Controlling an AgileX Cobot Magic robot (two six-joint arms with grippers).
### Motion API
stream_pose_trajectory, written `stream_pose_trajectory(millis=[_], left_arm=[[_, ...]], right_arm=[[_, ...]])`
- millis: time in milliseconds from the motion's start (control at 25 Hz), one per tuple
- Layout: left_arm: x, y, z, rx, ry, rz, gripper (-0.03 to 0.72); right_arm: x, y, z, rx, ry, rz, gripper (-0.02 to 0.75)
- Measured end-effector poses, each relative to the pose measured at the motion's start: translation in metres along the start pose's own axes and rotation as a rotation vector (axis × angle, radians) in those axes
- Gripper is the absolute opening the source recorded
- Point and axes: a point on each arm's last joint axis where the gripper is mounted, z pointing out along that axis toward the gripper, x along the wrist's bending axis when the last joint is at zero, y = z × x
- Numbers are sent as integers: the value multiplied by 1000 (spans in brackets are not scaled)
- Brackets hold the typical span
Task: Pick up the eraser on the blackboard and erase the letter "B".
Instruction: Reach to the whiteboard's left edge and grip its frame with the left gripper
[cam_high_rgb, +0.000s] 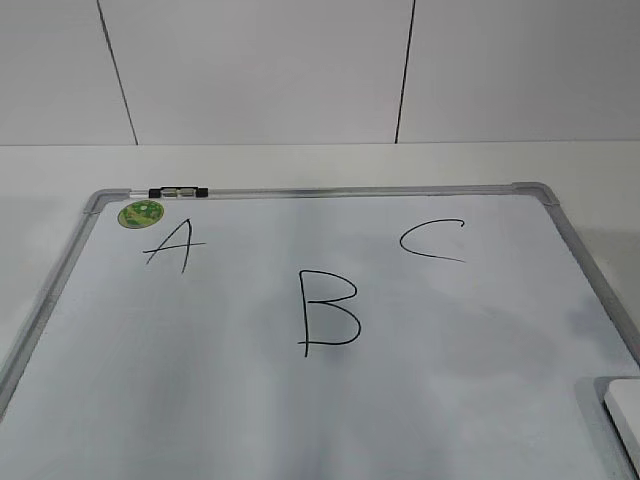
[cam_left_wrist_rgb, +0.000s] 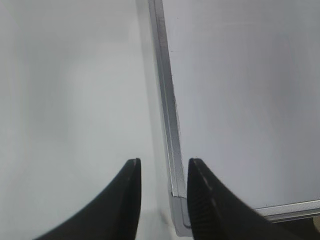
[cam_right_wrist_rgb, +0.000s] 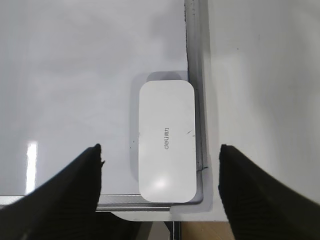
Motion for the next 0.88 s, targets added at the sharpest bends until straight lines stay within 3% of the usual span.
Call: stream_pose_trajectory(millis=[200, 360, 880], left_arm=[[2, 42, 41, 109, -13, -24, 239], [5, 68, 78, 132, -19, -33, 239], [14, 107, 182, 314, -11, -49, 238]], right_arm=[[0, 0, 0, 2, 0, 0, 583], [0, 0, 0, 5, 5, 3, 583], [0, -5, 0, 55, 0, 4, 583]])
